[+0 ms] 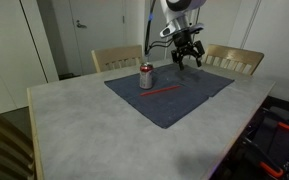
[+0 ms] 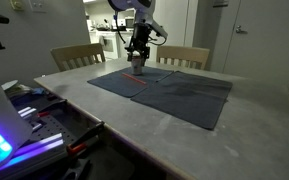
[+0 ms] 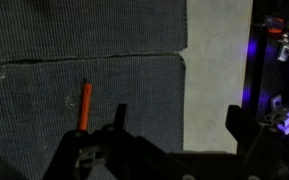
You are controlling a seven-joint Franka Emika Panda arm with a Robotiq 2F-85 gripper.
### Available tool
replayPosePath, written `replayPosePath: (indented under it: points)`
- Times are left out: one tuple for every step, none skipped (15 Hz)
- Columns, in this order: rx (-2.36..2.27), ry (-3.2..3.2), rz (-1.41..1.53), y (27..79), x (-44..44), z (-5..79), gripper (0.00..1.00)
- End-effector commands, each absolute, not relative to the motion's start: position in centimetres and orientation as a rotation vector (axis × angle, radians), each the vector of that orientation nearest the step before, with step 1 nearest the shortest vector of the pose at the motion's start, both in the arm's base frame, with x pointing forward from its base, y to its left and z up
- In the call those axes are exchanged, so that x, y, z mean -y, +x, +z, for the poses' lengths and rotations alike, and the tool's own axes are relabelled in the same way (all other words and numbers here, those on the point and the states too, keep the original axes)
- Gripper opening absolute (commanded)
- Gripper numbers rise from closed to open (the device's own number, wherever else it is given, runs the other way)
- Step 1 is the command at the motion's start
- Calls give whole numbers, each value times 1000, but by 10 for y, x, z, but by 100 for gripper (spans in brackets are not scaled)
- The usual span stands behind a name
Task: Put the straw in the soda can
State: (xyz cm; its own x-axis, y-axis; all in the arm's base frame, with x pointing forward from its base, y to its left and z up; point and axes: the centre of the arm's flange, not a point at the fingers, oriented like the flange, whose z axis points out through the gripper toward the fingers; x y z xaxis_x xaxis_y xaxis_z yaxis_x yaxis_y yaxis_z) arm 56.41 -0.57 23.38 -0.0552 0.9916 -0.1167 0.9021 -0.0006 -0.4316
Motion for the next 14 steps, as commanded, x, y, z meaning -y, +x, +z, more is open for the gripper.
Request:
replayPosePath:
  points:
    - [2052,-1980,484,569,14,233,100]
    - [2048,-1972,567,565,6,228,100]
    - [2045,-1983,551,566,8,229,100]
    - [2043,-1989,545,567,9,230,100]
    - [2041,-1993,542,568,11,231,100]
    - [2045,-2012,536,563,7,236,100]
    - [2049,-2035,522,558,2,237,100]
    - [2043,-2061,509,555,-2,238,100]
    - [2035,-2100,485,552,-6,238,100]
    - [2032,-2129,466,550,-10,237,100]
    - [2020,-2185,433,545,-12,236,100]
    - [2008,-2244,393,541,-13,235,100]
    - [1995,-2291,344,536,-13,235,100]
    - [1985,-2333,308,531,-12,234,100]
